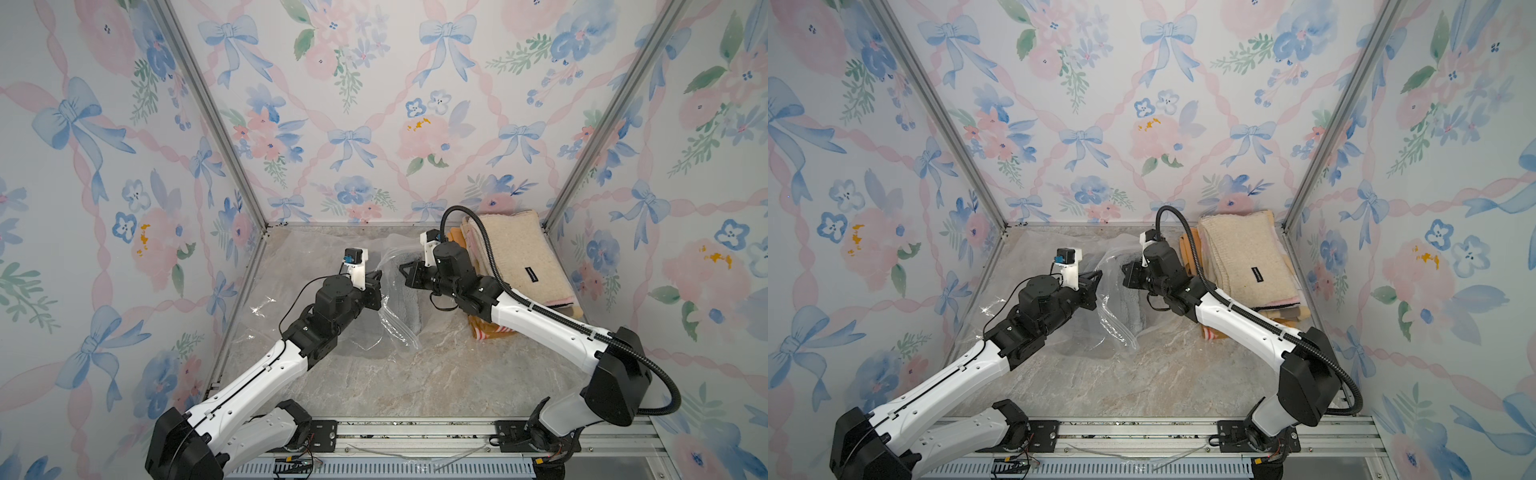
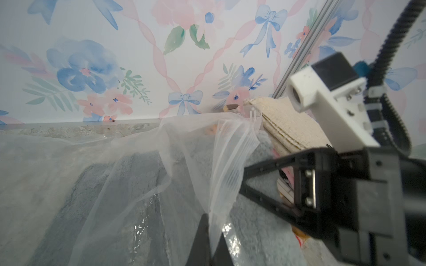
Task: Take the blanket out of the vacuum bag
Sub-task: Take out the blanket from the vacuum bag.
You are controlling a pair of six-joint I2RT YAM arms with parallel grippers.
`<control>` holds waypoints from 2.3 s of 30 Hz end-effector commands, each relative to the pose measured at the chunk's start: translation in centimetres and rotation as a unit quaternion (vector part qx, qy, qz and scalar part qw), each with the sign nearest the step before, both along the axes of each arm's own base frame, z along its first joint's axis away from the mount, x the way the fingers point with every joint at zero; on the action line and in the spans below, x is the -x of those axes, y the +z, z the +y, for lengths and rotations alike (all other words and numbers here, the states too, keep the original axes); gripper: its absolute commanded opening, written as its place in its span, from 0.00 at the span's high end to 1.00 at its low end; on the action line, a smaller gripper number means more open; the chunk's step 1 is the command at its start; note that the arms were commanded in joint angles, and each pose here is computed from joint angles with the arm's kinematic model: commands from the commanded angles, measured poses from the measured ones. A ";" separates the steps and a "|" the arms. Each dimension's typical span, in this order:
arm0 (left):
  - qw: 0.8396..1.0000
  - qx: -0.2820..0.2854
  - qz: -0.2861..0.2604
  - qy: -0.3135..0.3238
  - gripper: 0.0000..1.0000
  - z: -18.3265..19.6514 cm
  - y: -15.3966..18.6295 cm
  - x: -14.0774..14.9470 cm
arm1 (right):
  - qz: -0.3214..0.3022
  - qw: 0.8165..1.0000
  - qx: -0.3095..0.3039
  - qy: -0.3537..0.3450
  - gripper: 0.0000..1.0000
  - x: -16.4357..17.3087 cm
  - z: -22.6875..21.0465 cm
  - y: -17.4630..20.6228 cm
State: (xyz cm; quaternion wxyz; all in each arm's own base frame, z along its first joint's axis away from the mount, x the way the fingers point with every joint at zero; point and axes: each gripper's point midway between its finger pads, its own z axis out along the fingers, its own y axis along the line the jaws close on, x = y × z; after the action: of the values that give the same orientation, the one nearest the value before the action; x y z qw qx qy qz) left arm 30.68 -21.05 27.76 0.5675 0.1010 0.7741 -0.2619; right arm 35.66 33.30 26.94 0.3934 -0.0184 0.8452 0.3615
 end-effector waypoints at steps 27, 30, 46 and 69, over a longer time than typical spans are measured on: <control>0.998 -0.026 0.049 0.004 1.00 0.0 -5.3 -0.2 | 0.040 0.998 -0.013 -0.045 0.82 0.7 -7.0 -5.8; 0.999 -0.025 0.048 -0.001 1.00 0.0 -5.1 0.0 | 0.051 0.998 -0.003 -0.044 0.66 0.4 -7.1 -7.2; 0.998 -0.038 0.045 0.011 1.00 1.7 -5.0 0.7 | 0.097 0.991 0.053 -0.076 0.32 2.0 -10.8 -14.9; 0.998 -0.030 0.050 -0.002 1.00 1.2 -4.9 0.8 | 0.168 0.980 -0.086 -0.059 0.14 10.2 -10.1 -17.3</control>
State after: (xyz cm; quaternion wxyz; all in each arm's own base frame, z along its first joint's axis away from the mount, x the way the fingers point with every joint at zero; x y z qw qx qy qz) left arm 29.91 -19.78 22.40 0.5221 0.1081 0.8128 -0.2347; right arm 25.65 21.89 8.43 0.2666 0.1216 0.8799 0.3740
